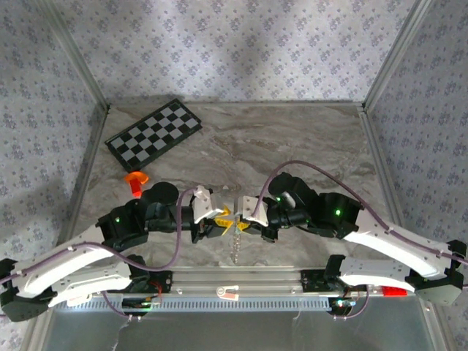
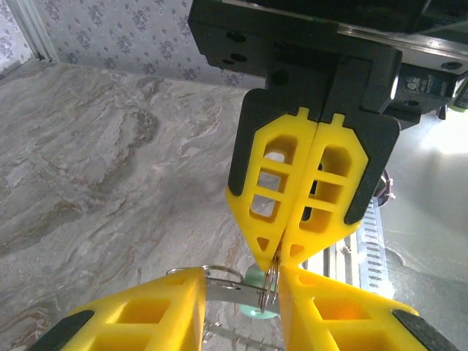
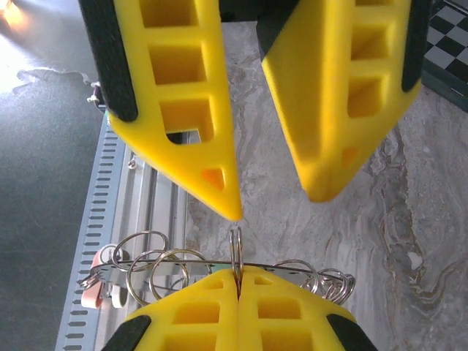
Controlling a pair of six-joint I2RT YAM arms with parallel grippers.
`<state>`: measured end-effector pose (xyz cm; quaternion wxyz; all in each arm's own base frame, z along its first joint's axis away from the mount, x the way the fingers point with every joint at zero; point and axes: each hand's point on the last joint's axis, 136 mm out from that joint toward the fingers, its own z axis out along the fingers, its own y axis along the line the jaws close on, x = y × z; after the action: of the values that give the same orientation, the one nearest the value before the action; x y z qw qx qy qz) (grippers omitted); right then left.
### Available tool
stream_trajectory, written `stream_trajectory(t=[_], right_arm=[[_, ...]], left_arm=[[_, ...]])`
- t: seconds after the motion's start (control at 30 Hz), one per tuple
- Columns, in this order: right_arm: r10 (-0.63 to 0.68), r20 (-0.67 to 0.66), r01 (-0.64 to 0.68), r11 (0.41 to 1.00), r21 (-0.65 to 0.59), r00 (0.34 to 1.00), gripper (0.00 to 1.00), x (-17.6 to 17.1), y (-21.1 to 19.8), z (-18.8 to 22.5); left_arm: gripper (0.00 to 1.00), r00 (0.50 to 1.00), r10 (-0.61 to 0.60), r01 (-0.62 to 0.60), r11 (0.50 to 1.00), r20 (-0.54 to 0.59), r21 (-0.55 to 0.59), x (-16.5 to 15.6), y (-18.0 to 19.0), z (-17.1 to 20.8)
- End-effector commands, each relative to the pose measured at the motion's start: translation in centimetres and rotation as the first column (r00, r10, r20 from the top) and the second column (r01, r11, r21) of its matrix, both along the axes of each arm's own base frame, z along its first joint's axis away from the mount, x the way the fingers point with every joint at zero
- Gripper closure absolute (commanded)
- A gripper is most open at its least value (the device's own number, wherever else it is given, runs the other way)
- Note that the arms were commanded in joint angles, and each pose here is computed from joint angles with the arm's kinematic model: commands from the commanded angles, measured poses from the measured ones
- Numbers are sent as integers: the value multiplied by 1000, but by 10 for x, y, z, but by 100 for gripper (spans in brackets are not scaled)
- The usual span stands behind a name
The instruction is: Put the keys on the keyring
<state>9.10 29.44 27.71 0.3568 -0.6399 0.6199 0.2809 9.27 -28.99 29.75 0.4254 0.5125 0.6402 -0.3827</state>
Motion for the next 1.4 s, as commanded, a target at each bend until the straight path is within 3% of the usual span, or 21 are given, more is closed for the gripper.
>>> stream_trajectory(t=[0.0,0.5,1.37], right_arm=[[6,41,-8,1000,30,999,100,1,1,17],[-4,64,2,999,41,998,100,2,3,22],[26,54,-31,994,102,998,100,-6,7,28]], left_arm=[[68,1000,-19,18,999,-15,-32,-3,-4,4],[70,999,-2,2,1000,-35,-14,0,-5,-7],[80,999,-20,18,999,-36,-36,-3,-7,-7]])
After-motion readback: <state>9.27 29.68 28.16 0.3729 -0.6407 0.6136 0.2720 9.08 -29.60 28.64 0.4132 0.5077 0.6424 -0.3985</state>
